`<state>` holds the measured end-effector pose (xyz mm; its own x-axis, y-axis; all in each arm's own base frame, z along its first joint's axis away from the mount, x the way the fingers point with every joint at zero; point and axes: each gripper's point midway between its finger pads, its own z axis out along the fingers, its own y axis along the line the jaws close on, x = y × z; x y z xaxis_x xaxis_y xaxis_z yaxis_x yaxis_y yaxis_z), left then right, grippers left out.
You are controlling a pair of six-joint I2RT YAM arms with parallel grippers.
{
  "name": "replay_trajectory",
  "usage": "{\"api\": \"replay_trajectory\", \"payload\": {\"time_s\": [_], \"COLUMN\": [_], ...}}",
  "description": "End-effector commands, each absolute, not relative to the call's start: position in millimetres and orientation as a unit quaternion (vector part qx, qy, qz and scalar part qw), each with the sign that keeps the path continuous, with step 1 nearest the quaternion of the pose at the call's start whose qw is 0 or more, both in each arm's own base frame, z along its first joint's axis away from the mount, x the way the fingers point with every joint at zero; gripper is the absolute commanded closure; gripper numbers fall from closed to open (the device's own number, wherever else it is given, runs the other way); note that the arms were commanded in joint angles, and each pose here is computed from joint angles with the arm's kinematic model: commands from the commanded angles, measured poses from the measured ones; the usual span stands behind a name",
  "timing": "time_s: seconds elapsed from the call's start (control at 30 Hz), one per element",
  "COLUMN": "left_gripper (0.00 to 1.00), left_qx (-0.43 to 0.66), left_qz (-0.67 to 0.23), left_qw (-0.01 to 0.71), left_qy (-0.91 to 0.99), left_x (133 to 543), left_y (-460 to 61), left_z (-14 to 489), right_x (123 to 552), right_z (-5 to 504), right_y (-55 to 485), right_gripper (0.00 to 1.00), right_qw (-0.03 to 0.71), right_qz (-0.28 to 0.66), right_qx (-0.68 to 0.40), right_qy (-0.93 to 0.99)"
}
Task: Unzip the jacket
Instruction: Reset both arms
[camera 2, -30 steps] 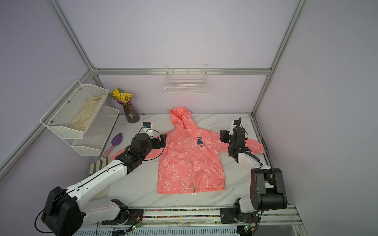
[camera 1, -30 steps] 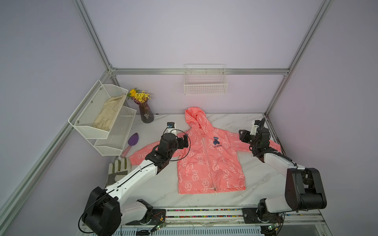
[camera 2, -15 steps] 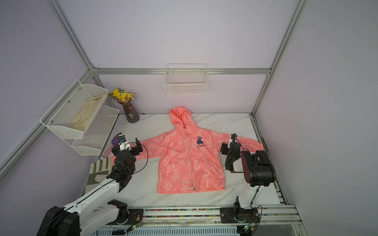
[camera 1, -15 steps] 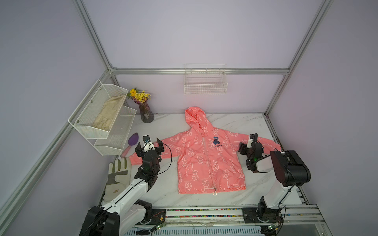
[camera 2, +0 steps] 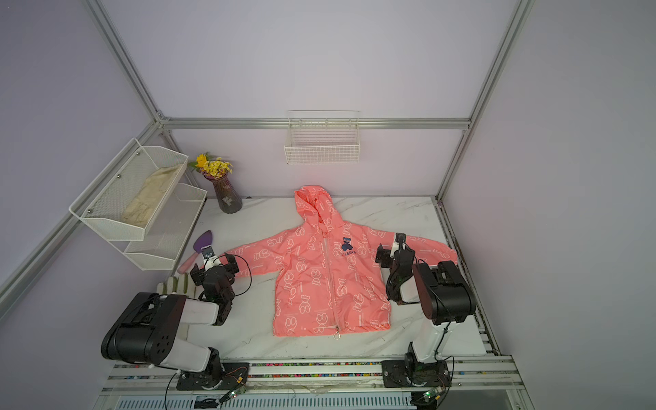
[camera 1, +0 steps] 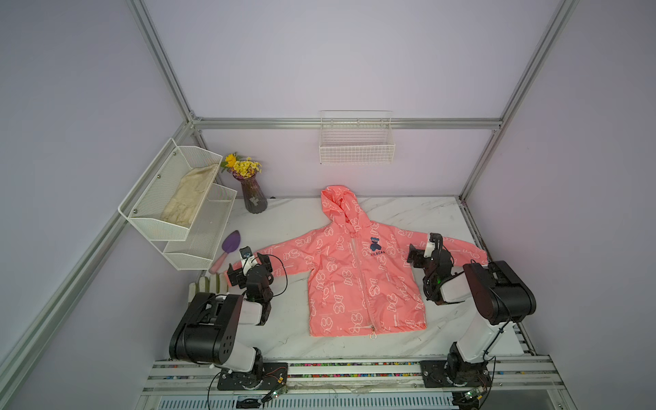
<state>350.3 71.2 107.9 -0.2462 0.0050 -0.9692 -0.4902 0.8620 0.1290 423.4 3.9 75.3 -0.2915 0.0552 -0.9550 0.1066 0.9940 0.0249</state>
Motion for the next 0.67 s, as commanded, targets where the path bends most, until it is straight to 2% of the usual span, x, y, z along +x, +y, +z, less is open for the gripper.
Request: {"api": "replay_trajectory", "payload": {"time_s": [0.0,0.07,0.13,0.23,0.63], "left_gripper": [0.00,0.00,0.00,0.00,0.00], "left_qx": [-0.114,-0.095,-0.113,-0.109,-0.110], "left_qz": [0.145,0.154,0.134,0.139,0.138], "left_qw": [0.617,0.634,0.589,0.620,0.614], "left_qy": [0.765,0.752,0.789,0.764,0.769], "left_x": [382.2,390.9,396.3,392.6,392.5], "left_y": [47.4,46.8,51.7,52.9,52.5], "left_z": [120.2,121.9,111.3,117.5,116.4], "right_x": [427.7,427.5,427.5,427.6,429.9], "right_z": [85.4,85.1,84.7,84.3,83.5], "right_y": [-0.3,0.1,0.4,-0.2,-1.3], "right_gripper": [0.03,0.03,0.03,0.03,0.03], "right_qw": [0.611,0.611,0.610,0.609,0.605], "right_qz": [-0.034,-0.034,-0.033,-0.033,-0.023], "right_qx": [0.050,0.050,0.050,0.051,0.047], "right_qy": [0.789,0.790,0.790,0.791,0.795]}}
